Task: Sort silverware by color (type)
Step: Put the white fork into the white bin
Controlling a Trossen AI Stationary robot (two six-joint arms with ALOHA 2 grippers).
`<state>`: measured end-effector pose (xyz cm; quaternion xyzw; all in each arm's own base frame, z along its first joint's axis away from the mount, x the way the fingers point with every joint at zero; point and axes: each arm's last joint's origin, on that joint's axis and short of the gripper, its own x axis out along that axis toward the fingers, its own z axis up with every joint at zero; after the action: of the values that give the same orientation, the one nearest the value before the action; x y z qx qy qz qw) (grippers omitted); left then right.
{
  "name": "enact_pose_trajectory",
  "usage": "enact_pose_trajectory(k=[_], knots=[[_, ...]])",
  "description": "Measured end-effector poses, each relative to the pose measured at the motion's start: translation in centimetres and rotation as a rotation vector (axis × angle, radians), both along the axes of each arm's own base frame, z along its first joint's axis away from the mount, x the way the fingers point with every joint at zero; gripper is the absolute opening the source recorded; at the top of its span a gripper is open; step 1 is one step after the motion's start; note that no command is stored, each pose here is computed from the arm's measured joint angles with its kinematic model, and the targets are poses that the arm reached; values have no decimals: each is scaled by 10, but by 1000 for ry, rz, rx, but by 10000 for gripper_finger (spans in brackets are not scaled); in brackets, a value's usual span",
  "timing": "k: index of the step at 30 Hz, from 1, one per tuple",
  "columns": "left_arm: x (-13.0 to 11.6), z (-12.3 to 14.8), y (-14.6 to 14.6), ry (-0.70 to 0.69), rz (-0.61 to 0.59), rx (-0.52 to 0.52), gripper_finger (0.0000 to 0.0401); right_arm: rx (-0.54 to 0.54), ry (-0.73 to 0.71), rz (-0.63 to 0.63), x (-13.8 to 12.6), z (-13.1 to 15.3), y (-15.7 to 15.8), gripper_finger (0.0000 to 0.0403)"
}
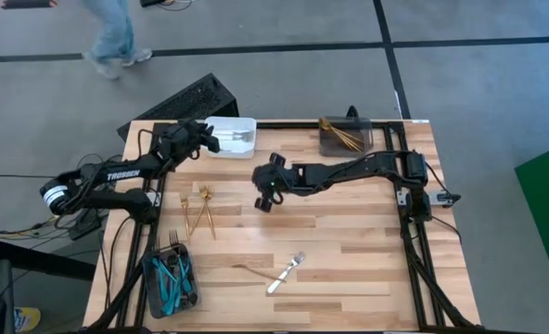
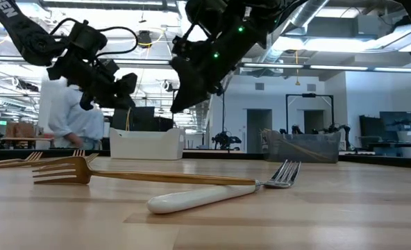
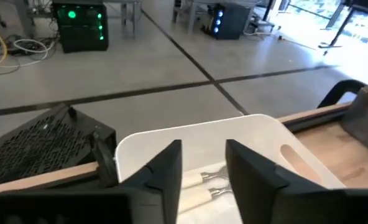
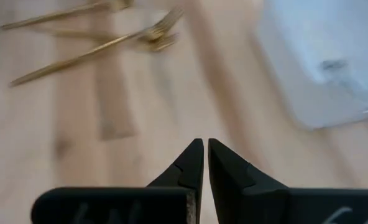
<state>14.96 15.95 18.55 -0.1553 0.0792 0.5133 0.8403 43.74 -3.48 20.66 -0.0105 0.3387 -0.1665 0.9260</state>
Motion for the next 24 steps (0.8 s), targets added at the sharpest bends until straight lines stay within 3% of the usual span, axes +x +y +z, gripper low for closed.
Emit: enact_pose_trajectory(k=[3,12,22,24], knots=[[2,2,-2,-21,-88,-4,132,79,34,64,-2,-4,11,49],[22,5,-24,-82,-595,-36,131,207,177,231,-11,-13,41,49],[53,2,-81,-15,-916,-17,118,244,283,243,-23,-25,66,50],[57,2,-92,-5,-952,-5,118,295,317,242,-30,-34,69,54]])
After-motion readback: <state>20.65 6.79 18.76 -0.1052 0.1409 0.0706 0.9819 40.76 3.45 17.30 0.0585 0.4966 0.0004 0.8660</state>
